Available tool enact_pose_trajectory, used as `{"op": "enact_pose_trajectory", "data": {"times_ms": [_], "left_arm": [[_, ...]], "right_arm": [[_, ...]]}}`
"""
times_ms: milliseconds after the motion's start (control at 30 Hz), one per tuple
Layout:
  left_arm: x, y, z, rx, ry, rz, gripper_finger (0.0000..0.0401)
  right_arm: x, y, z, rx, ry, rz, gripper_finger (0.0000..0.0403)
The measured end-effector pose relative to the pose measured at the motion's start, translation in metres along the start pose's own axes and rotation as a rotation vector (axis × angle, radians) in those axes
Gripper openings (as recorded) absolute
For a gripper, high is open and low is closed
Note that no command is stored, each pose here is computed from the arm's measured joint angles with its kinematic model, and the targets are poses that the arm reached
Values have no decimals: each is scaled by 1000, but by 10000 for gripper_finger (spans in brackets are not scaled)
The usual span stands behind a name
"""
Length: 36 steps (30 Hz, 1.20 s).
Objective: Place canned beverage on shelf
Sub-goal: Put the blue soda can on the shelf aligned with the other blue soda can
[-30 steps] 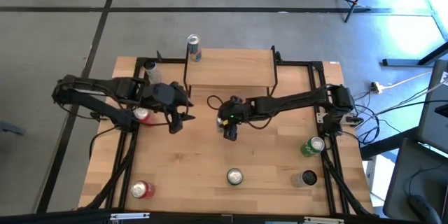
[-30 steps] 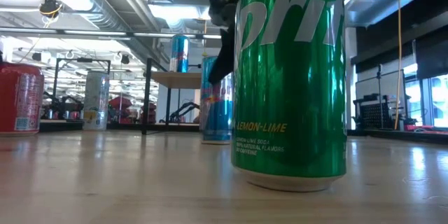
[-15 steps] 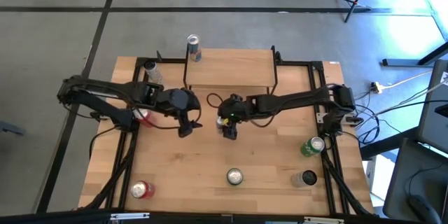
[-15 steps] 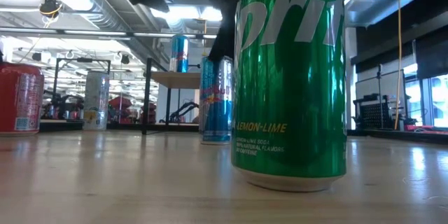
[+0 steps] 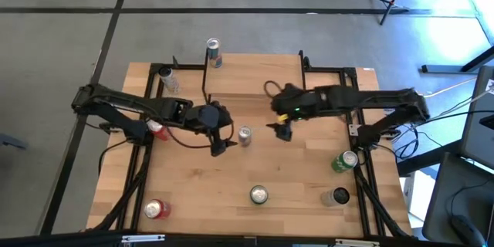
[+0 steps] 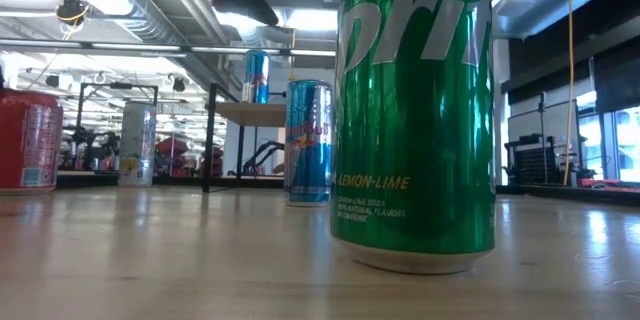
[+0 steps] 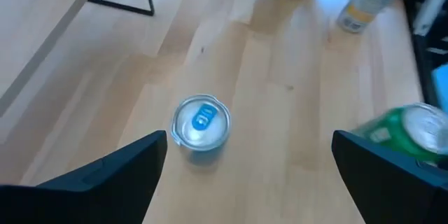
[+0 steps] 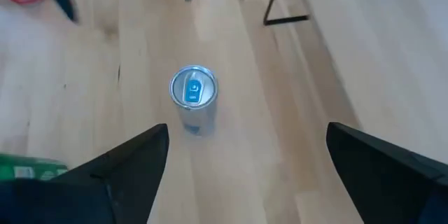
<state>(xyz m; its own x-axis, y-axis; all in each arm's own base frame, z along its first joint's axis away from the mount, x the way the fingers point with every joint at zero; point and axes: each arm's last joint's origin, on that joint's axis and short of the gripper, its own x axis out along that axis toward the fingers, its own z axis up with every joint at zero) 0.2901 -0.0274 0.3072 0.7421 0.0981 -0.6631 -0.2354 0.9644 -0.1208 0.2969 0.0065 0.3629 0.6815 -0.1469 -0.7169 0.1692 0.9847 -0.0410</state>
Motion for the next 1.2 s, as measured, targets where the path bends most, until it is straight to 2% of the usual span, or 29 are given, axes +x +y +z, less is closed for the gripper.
{"op": "enact_pose_trajectory", "data": {"times_ms": [267,433,833,1000,1200], "left_arm": [[39,6,-2,-26,45,36,393],[58,8,-5,-24,61,93,393],[104,19,-21,-56,190,93,386],[108,23,-22,-41,205,87,343],[109,28,-18,-17,183,78,249]], "right_arm": [[-43,-10,-20,-16,73,-11,374],[-62,-15,-25,-59,54,-26,374],[-69,-17,-28,-89,43,-55,374],[-69,-17,-28,-84,40,-52,374],[-68,-17,-27,-76,42,-49,374]]}}
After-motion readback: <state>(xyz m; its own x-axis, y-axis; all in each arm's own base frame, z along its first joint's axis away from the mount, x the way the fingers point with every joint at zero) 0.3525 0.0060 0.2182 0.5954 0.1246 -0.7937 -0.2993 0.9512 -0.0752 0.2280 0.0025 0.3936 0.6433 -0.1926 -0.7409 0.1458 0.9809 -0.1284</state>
